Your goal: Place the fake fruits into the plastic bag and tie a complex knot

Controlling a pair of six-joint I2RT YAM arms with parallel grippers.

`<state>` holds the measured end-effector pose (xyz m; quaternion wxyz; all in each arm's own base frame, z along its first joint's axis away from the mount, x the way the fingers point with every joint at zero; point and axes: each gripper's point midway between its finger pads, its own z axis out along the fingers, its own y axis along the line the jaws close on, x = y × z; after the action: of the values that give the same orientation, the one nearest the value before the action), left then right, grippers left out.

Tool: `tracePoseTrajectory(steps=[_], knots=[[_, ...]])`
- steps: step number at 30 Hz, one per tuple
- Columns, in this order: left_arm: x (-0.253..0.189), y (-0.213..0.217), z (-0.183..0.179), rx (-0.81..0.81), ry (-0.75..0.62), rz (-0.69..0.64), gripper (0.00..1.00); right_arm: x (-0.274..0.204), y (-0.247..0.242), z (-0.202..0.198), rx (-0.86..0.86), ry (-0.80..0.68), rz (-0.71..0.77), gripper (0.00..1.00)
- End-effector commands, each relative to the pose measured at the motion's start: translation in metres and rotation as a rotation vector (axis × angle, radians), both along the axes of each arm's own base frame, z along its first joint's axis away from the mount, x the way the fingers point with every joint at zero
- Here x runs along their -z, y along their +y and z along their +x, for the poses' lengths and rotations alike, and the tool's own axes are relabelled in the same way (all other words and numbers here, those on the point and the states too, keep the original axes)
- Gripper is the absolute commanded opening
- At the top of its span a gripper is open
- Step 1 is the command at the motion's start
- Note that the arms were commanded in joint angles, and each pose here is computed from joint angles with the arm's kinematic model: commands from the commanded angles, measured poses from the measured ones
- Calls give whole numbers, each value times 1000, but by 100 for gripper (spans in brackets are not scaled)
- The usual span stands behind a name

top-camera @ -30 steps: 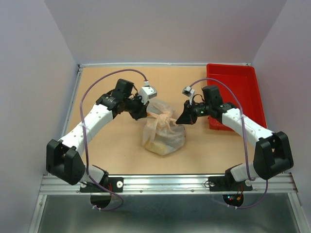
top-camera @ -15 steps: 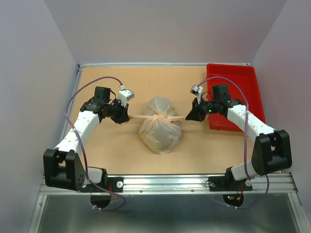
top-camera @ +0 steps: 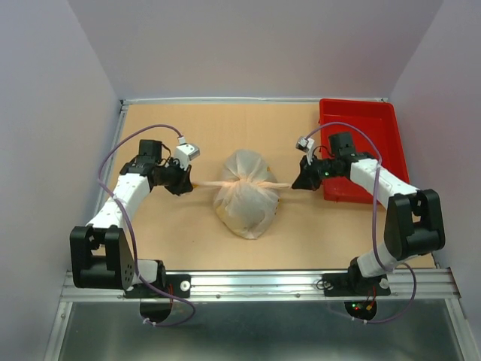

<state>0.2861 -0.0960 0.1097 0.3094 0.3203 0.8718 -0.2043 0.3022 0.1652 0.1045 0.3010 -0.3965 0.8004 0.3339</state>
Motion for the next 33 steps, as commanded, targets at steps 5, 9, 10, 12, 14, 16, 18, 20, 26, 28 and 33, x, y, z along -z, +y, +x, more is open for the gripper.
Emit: tracePoseTrajectory(steps=[5, 9, 10, 12, 14, 16, 18, 20, 26, 28, 33], knots=[[-15, 74, 30, -202, -64, 214, 0, -1, -85, 39, 234, -62, -288, 0], [-28, 49, 27, -87, -85, 109, 0, -23, -72, 41, 177, -85, -224, 1], [-29, 40, 24, -65, -81, 91, 0, -26, -67, 38, 157, -76, -215, 0], [-35, 28, 21, -27, -85, 56, 0, -33, -58, 32, 99, -43, -197, 21], [-38, 4, 14, 41, -87, 33, 0, -39, -53, 26, 68, -44, -188, 44], [-43, -11, 9, 81, -87, 12, 0, -49, -48, 28, 49, -88, -193, 69], [-47, -23, 5, 113, -95, 6, 0, -57, -38, 28, 19, -120, -198, 73], [-53, -30, 4, 116, -109, -4, 8, -66, -29, 29, -13, -158, -213, 77], [-62, -32, 7, 121, -142, -3, 45, -65, 3, 19, -149, -245, -288, 94], [-66, -32, 9, 128, -159, 2, 53, -56, 12, 19, -198, -276, -321, 96], [-72, -32, 14, 147, -189, 15, 60, -37, 32, 20, -292, -312, -356, 97]])
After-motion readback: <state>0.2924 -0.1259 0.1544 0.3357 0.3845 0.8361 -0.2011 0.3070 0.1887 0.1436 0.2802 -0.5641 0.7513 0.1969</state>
